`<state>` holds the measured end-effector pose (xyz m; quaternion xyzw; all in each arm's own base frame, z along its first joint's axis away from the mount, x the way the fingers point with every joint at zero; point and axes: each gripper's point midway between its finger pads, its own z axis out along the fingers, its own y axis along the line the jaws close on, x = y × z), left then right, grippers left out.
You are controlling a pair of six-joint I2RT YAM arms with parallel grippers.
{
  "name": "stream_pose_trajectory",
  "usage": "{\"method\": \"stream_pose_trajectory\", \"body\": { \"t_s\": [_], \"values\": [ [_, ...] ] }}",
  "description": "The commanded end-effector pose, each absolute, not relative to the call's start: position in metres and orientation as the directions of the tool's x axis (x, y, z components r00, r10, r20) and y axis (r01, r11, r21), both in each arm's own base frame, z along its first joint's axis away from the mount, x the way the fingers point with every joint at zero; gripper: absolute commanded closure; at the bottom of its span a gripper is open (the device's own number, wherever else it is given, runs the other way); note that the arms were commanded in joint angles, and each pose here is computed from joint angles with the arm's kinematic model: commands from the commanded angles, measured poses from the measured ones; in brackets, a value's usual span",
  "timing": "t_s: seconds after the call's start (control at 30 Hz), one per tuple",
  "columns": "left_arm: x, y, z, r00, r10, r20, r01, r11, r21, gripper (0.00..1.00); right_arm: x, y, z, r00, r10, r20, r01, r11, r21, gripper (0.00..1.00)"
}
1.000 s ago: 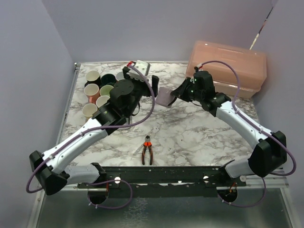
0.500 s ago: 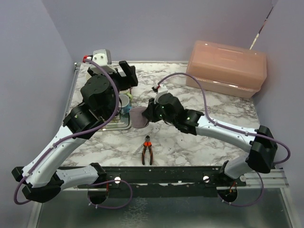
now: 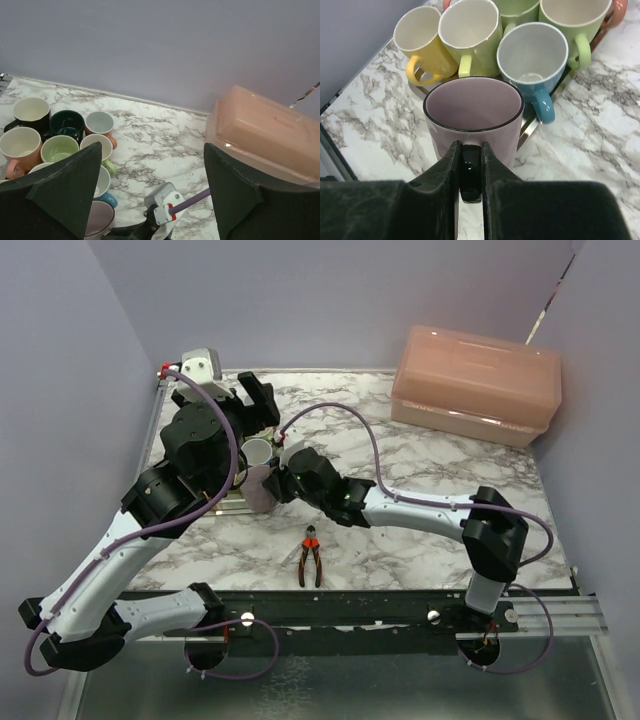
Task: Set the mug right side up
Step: Place the cup on the tray.
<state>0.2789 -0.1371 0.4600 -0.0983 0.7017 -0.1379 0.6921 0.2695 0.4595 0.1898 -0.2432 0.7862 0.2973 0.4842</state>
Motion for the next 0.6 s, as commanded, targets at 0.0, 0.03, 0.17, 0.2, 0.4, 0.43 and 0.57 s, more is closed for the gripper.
{"method": "stream_pose_trajectory", "body": {
  "t_s": [0.0, 0.03, 0.17, 0.2, 0.4, 0.43, 0.57],
  "values": [
    [0.276, -0.134, 0.477, -0.001, -0.345, -0.939, 0.059, 0.937, -0.344, 0.17, 0.295, 0.488, 0.235, -0.254, 0.042, -0.966, -0.691, 0.691, 0.211, 1.00],
    [0.276, -0.135, 0.480, 0.000, -0.351, -0.936, 0.067, 0.934, -0.350, 0.17, 0.297, 0.491, 0.232, -0.246, 0.041, -0.968, -0.691, 0.693, 0.205, 0.99],
    [0.275, -0.137, 0.484, 0.002, -0.353, -0.936, 0.085, 0.932, -0.351, 0.17, 0.305, 0.499, 0.221, -0.221, 0.033, -0.975, -0.690, 0.702, 0.180, 1.00],
    [0.275, -0.138, 0.483, -0.001, -0.352, -0.936, 0.089, 0.932, -0.351, 0.17, 0.307, 0.501, 0.219, -0.218, 0.033, -0.975, -0.689, 0.702, 0.178, 1.00],
    [0.275, -0.140, 0.482, -0.005, -0.350, -0.937, 0.094, 0.932, -0.349, 0.17, 0.310, 0.505, 0.209, -0.188, 0.038, -0.982, -0.697, 0.698, 0.161, 0.99],
    [0.275, -0.140, 0.482, -0.006, -0.349, -0.937, 0.094, 0.933, -0.348, 0.17, 0.310, 0.506, 0.205, -0.185, 0.034, -0.982, -0.700, 0.697, 0.156, 0.99],
    [0.276, -0.140, 0.480, -0.007, -0.346, -0.938, 0.093, 0.934, -0.345, 0.17, 0.307, 0.508, 0.198, -0.152, 0.027, -0.988, -0.716, 0.686, 0.129, 0.99]
  ]
}}
